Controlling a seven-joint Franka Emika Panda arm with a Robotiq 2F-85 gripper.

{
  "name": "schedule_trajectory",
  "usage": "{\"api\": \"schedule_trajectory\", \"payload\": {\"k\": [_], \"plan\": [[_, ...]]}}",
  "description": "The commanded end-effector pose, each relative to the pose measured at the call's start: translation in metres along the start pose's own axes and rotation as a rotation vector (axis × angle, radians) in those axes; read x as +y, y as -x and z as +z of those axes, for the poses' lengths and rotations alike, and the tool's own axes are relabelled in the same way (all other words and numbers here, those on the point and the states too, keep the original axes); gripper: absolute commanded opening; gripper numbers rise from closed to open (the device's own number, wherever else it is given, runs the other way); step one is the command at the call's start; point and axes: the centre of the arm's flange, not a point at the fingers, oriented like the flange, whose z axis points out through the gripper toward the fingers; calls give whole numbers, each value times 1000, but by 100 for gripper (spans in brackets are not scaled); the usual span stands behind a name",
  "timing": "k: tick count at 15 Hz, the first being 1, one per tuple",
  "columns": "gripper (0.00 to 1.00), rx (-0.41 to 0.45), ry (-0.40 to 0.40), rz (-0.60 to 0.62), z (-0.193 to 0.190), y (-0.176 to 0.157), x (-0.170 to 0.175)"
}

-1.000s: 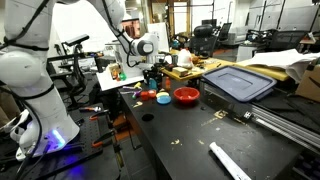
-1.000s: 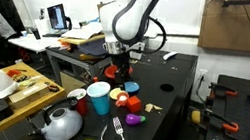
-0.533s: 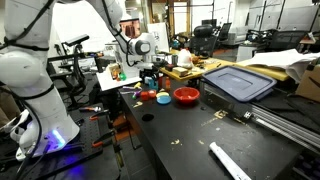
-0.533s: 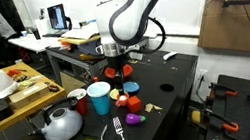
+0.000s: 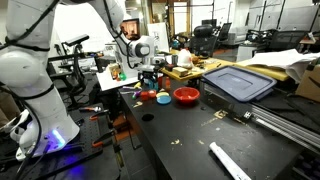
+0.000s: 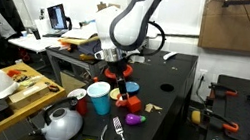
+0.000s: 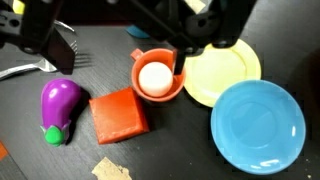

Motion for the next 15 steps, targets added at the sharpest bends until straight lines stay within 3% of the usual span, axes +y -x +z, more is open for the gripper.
{"api": "schedule_trajectory", "payload": {"k": [1, 5, 15], "plan": [[100, 1, 1, -38, 10, 1, 4], [100, -5, 0, -58, 19, 2, 1], [100, 17, 91, -118, 31, -5, 4]]}}
